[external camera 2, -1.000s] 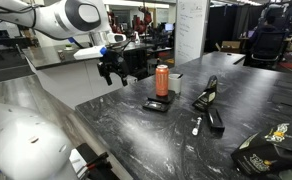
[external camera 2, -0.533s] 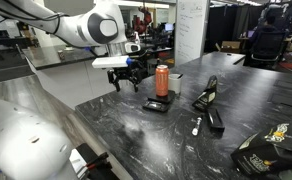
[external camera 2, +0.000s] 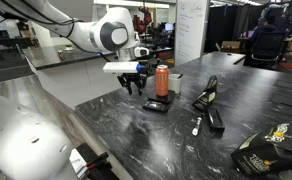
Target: Turn on the scale
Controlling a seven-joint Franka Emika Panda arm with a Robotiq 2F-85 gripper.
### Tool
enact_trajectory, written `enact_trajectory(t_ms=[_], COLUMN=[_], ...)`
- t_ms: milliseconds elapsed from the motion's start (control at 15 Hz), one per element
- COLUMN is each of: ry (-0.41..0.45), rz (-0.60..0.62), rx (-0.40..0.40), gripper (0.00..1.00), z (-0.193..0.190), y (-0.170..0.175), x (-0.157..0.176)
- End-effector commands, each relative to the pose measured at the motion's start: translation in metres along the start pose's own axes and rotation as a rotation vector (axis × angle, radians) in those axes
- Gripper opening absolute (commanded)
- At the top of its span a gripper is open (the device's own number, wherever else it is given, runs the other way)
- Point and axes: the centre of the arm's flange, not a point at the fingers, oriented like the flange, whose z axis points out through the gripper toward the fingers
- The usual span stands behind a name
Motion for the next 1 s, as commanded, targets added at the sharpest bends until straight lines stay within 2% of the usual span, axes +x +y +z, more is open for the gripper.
enact_trajectory(t_ms=[0, 200, 933], ry=[-0.025, -0.039, -0.034], rz=[0.035, 0.041, 0.045], rx=[0.011, 0.013, 0.014], gripper=[0.22, 0.01, 0.00], z=[0.020, 0.030, 0.019], y=[0.017, 0.025, 0.020], x=[0.012, 0.015, 0.010])
